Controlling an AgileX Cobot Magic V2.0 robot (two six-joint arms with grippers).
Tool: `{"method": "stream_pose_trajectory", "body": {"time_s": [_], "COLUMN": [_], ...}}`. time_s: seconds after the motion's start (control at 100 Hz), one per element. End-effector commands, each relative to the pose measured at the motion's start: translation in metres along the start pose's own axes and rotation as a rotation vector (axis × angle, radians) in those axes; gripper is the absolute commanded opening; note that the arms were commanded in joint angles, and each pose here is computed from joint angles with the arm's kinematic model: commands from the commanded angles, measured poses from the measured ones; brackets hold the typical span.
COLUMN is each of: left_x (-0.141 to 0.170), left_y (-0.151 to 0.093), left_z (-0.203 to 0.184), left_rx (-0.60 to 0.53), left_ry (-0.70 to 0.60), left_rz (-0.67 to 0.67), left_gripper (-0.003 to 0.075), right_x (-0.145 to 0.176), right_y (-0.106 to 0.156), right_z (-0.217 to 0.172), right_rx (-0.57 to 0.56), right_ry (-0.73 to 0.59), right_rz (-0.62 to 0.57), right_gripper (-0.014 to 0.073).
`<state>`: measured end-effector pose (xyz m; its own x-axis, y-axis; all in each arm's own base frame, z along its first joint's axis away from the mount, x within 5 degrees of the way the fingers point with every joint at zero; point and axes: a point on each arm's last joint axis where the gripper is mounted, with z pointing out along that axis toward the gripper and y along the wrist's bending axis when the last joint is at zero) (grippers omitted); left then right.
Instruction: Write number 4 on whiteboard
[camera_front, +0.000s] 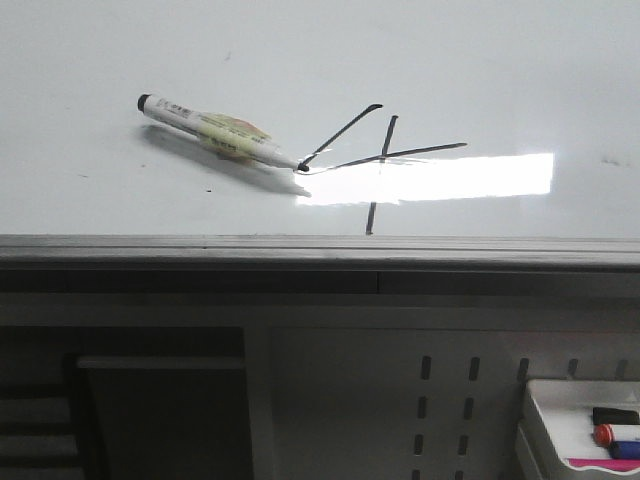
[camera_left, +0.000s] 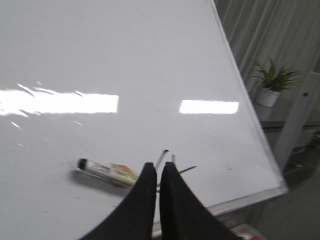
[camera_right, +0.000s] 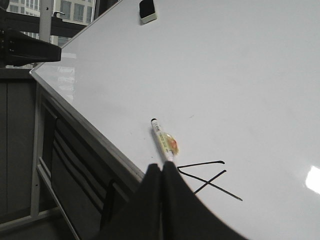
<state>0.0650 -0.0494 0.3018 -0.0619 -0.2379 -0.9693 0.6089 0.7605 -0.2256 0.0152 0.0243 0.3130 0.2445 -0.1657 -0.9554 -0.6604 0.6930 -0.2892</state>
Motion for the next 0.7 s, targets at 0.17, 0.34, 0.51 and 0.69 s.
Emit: {"method": "stream_pose_trajectory", "body": {"time_s": [0.17, 0.34, 0.51, 0.69], "left_x": [0.026, 0.053, 0.072, 0.093], "left_y": [0.015, 0.030, 0.037, 0.044], "left_z": [-0.017, -0.038, -0.044, -0.043], "left_rx": [-0.177, -0.403, -0.475, -0.481], "left_ry": [0.087, 0.100, 0.093, 0.170], "left_rz": [0.423, 0.276, 0.268, 0.249], "left_gripper": [-0.0020, -0.0020, -0.0020, -0.0020], "right_x": [-0.012, -0.012, -0.012, -0.012], "right_y": [-0.005, -0.005, -0.005, -0.005], "right_z": [-0.001, -0.001, -0.001, -0.001], "right_rx": [0.047, 0.047, 0.047, 0.047], "right_ry": [-0.071, -0.071, -0.071, -0.071], "right_rz": [-0.006, -0.006, -0.006, -0.006], "right_gripper": [-0.0064, -0.0064, -0.0064, -0.0064]}}
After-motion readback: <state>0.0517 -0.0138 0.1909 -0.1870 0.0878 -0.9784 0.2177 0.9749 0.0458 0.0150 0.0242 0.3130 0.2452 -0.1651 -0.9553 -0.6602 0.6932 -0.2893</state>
